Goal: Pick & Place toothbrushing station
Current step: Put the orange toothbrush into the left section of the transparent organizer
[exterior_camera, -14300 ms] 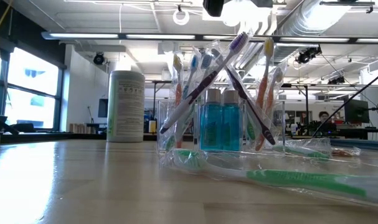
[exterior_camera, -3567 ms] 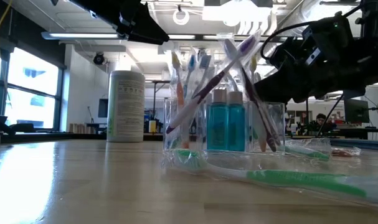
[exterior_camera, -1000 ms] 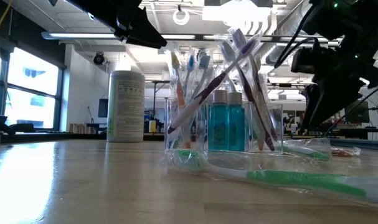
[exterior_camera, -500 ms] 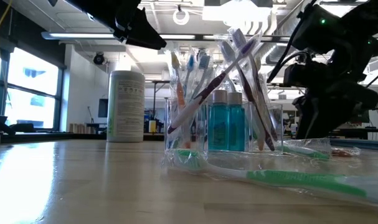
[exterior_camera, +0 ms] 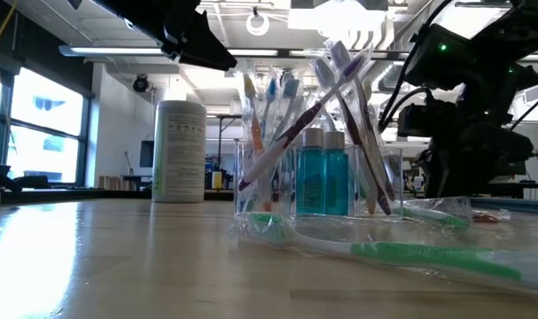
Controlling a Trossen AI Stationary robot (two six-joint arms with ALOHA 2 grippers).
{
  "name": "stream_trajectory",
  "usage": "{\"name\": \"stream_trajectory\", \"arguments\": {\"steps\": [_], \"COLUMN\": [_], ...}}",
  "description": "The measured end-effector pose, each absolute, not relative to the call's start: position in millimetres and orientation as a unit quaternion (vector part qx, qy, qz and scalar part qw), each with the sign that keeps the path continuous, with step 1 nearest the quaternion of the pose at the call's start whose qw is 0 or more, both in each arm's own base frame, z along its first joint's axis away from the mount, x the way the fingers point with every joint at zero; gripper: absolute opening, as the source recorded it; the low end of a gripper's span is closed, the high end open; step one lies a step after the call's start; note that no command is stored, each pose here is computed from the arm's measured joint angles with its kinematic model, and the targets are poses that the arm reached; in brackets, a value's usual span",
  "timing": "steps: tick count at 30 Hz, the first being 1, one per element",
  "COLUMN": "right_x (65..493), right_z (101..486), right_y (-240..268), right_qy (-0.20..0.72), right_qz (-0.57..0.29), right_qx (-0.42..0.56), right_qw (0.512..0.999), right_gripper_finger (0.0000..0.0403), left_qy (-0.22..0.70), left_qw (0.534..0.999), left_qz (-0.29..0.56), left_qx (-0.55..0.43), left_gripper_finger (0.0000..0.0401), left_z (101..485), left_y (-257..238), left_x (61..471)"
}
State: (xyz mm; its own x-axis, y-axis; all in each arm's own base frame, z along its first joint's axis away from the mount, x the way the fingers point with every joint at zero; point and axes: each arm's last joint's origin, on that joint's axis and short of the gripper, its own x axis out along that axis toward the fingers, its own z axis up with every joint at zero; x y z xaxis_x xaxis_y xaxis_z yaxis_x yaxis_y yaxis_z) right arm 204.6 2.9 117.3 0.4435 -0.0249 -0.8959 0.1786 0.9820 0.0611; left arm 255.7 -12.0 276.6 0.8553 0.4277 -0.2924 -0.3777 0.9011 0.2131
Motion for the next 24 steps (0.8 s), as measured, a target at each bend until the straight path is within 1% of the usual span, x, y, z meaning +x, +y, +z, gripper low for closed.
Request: {"name": "stream_trajectory", "arguments": {"steps": [2, 4, 9, 10, 17, 24], "right_x": [202.5, 200.4, 196.7, 196.4, 194.6, 186.5], "right_z": [116.8, 115.9, 114.4, 114.3, 113.7, 121.2], "right_y": [-1.7, -5.4, -11.0, -11.3, -8.9, -4.7], "right_qy": [0.532, 0.541, 0.554, 0.555, 0.55, 0.536], "right_qz": [-0.07, -0.08, -0.114, -0.121, -0.171, -0.221], "right_qx": [0.08, 0.087, 0.09, 0.088, 0.1, 0.084], "right_qw": [0.84, 0.833, 0.82, 0.818, 0.811, 0.81], "right_gripper_finger": [0.0161, 0.0132, 0.0031, 0.0021, 0.0021, 0.0019], "left_qy": [0.172, 0.178, 0.19, 0.19, 0.186, 0.188], "left_qw": [0.96, 0.961, 0.96, 0.96, 0.961, 0.97], "left_qz": [0.208, 0.2, 0.193, 0.193, 0.192, 0.143], "left_qx": [0.073, 0.07, 0.07, 0.069, 0.066, 0.057], "left_gripper_finger": [0.0228, 0.0228, 0.0228, 0.0228, 0.0228, 0.0228], "left_z": [275.9, 274.5, 272.2, 272.1, 272.8, 272.4], "left_y": [-12.1, -12.4, -12.8, -12.7, -12.9, -15.7], "left_x": [255.5, 255.2, 254.4, 254.4, 254.7, 255.6]}}
